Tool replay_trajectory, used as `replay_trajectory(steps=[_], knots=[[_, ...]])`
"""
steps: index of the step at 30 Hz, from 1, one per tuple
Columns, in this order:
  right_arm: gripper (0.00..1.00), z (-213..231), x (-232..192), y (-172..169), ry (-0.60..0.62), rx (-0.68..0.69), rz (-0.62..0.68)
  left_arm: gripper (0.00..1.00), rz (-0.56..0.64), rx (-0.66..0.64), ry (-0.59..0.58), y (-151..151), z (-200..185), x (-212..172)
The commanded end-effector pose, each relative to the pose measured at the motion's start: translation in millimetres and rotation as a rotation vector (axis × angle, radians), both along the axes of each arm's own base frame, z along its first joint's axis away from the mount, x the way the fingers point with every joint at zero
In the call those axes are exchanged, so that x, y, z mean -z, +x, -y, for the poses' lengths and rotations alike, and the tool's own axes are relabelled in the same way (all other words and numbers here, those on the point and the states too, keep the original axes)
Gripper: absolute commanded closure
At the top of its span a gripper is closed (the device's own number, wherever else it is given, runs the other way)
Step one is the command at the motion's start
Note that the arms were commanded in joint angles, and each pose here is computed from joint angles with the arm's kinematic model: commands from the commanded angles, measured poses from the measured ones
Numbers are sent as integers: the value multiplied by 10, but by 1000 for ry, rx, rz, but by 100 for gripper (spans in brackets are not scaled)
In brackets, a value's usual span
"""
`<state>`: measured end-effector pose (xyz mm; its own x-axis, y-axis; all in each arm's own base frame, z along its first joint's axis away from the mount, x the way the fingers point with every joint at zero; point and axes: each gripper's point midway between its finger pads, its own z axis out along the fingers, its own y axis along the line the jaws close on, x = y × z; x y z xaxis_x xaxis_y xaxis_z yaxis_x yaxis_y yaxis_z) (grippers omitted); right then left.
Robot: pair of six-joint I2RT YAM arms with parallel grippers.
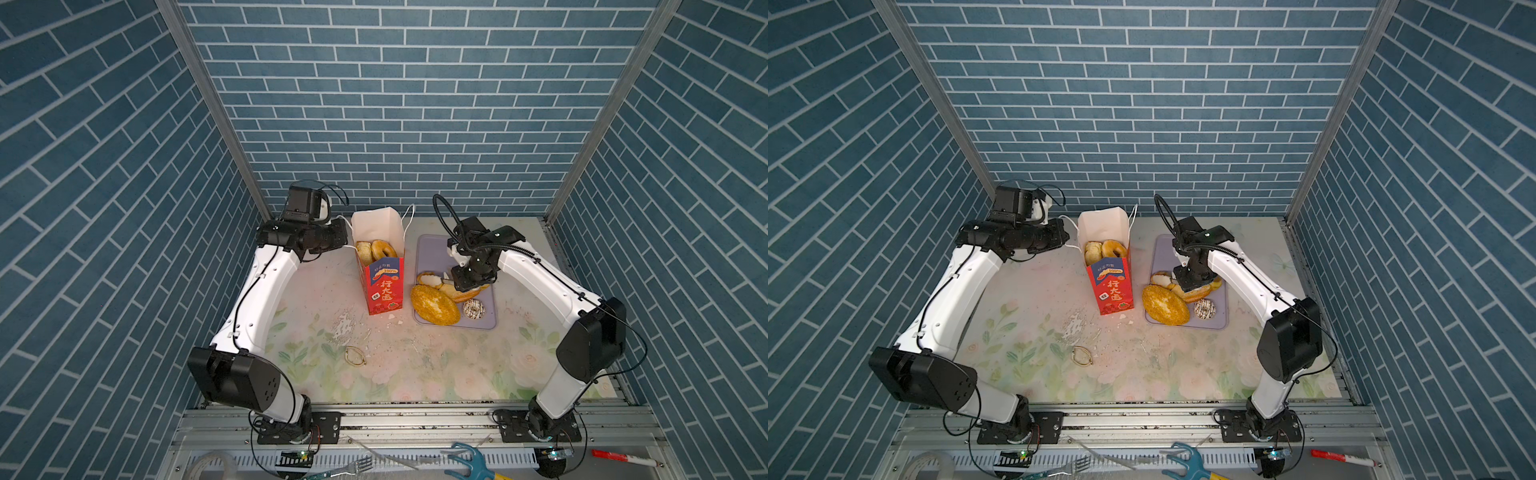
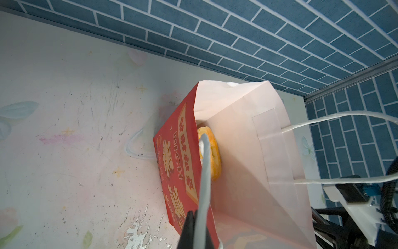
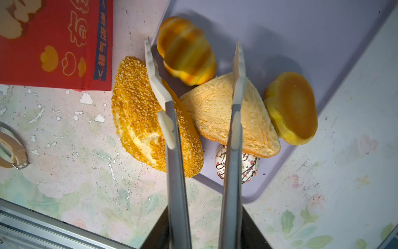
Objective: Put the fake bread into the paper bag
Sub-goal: 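Move the empty tongs back down over the bread tray, then pinch the yellow striped roll with the tongs and lift it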
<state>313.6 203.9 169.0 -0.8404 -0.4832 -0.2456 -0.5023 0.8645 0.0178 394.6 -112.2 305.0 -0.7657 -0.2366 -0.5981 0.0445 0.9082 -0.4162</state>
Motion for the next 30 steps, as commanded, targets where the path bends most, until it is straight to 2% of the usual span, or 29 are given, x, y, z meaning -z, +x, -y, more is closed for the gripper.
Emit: replay_trajectory(steps=[1, 15, 21, 30], knots=[[57, -93, -1, 88, 9, -60, 15, 100, 1, 1, 12, -54, -9, -30], [66, -92, 257, 268, -53, -61, 11, 100, -5, -29, 43, -50, -80, -49], [71, 53, 199, 448, -87, 15, 67, 100, -18, -29, 39, -48, -74, 0], [76, 125, -14, 617, -44, 109, 139, 100, 0, -8, 23, -39, -31, 0]])
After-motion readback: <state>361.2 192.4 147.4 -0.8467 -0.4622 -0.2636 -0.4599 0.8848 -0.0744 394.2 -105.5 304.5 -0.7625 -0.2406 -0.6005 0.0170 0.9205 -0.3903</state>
